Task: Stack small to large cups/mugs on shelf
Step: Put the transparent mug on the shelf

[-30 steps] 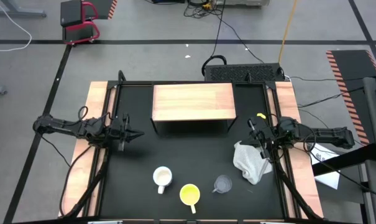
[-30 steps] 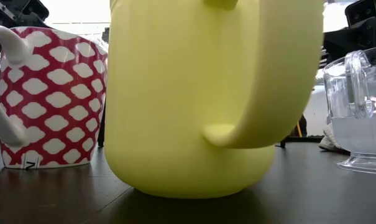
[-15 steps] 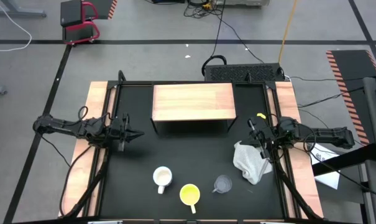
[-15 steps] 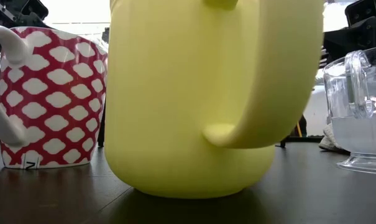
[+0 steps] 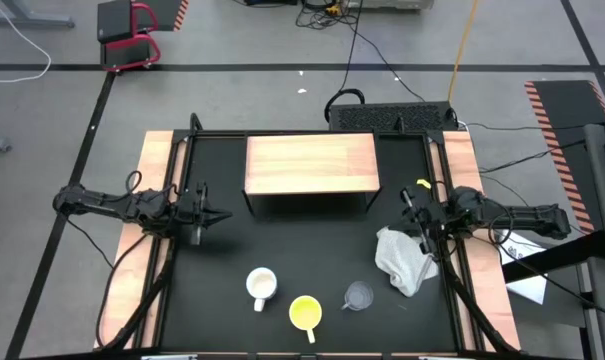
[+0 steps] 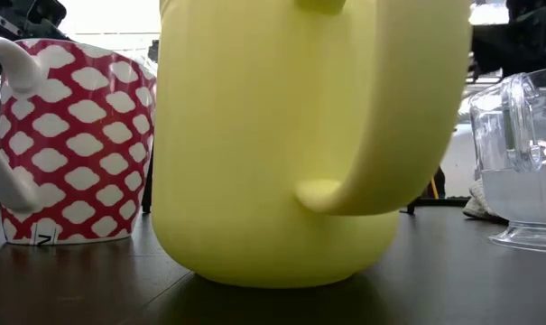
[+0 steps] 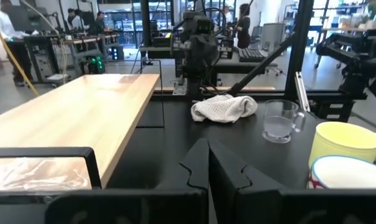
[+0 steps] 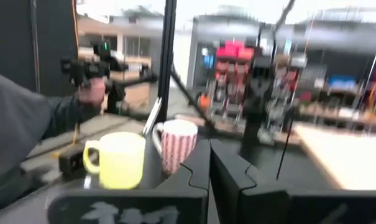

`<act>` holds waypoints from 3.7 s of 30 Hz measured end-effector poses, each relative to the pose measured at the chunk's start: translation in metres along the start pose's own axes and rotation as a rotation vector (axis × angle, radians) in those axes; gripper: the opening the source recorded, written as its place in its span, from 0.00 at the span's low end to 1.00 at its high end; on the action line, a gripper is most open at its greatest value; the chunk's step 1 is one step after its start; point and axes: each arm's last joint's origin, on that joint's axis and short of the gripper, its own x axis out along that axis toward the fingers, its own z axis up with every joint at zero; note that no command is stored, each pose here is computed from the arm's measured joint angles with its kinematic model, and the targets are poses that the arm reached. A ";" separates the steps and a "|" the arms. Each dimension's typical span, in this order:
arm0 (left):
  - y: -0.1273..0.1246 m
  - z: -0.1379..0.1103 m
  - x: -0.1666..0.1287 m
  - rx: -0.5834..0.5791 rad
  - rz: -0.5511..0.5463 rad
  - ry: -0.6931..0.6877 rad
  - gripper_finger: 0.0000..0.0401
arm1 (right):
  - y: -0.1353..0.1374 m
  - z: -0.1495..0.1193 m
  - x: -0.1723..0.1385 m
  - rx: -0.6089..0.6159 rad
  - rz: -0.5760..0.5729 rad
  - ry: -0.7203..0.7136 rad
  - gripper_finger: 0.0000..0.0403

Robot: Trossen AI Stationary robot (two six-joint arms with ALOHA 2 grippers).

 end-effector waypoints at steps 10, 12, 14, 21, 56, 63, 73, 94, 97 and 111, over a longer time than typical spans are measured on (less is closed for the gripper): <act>0.000 0.000 0.000 0.003 0.000 0.000 0.01 | -0.002 0.019 0.003 0.103 -0.001 -0.046 0.00; 0.000 0.000 0.000 0.003 -0.001 0.000 0.01 | -0.004 0.026 0.006 0.116 0.000 -0.017 0.00; 0.000 0.000 0.000 0.002 0.000 0.000 0.01 | -0.005 0.027 0.010 0.140 -0.001 0.039 0.00; 0.000 0.000 0.000 0.000 0.000 0.000 0.01 | -0.010 0.032 0.032 0.195 0.086 0.112 0.00; 0.001 0.000 0.000 -0.027 0.035 -0.001 0.01 | 0.034 0.063 0.121 0.020 0.294 0.482 0.00; 0.001 0.000 0.000 -0.029 0.035 -0.001 0.01 | 0.034 0.067 0.136 0.042 0.291 0.500 0.00; 0.001 0.000 0.000 -0.031 0.035 0.000 0.01 | 0.036 0.067 0.150 0.080 0.300 0.537 0.00; 0.002 0.000 0.000 -0.009 0.054 0.001 0.01 | 0.063 0.052 0.174 0.112 0.425 0.802 0.00; 0.002 0.000 0.000 -0.011 0.054 0.000 0.01 | 0.063 0.051 0.179 0.117 0.424 0.876 0.00; 0.002 -0.001 0.000 -0.016 0.054 0.014 0.01 | 0.066 0.047 0.199 0.155 0.412 1.134 0.00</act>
